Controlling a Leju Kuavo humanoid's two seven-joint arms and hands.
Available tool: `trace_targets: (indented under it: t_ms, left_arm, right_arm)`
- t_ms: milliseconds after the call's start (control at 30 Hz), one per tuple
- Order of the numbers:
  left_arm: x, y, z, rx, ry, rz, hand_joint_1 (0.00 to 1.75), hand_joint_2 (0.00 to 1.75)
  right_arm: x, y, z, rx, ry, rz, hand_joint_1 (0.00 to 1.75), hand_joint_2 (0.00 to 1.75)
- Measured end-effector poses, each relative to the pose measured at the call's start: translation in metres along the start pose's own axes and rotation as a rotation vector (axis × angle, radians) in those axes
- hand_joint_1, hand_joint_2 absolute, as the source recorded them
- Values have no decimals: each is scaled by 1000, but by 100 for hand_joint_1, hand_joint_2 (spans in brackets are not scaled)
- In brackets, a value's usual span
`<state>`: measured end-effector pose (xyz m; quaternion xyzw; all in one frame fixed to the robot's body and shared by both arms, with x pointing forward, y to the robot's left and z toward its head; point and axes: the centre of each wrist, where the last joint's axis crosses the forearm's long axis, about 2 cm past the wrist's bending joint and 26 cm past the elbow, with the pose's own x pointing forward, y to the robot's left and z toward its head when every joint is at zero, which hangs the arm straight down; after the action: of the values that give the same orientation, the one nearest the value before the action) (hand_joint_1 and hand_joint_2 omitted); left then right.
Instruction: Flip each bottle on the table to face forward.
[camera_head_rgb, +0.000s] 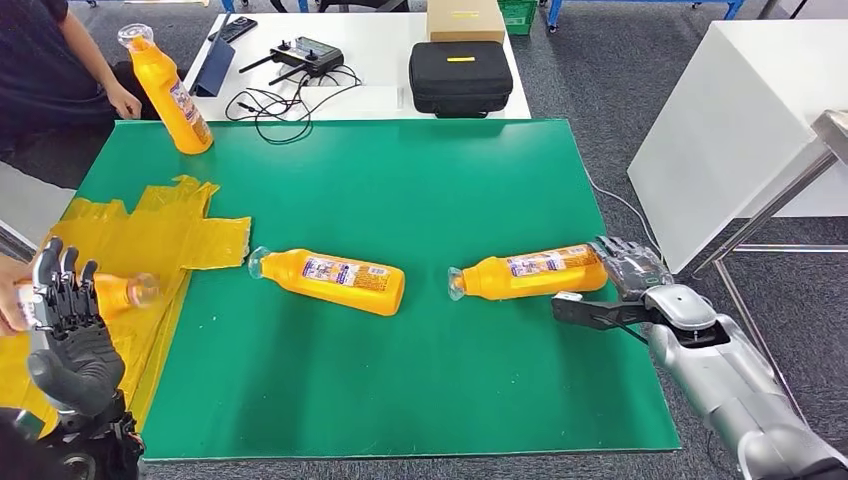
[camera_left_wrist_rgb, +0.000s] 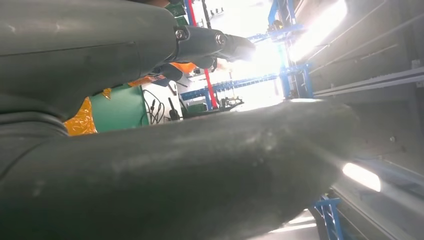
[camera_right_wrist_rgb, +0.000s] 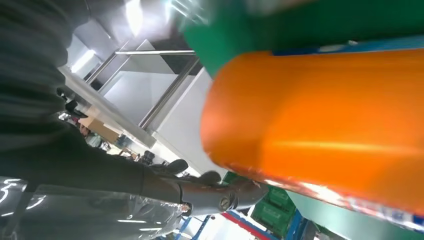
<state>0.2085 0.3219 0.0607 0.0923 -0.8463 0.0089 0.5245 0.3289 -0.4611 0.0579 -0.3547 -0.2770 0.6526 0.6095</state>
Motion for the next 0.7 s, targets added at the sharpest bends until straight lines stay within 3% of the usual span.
trace_targets:
  t_ms: [367, 700]
  left_arm:
    - [0, -2, 6, -4, 13, -18, 0, 0]
    - [0, -7, 6, -15, 14, -11, 0, 0]
  right_arm:
    - [64, -7, -16, 18, -31, -22, 0, 175]
    - [87, -8, -20, 36, -49, -32, 0, 175]
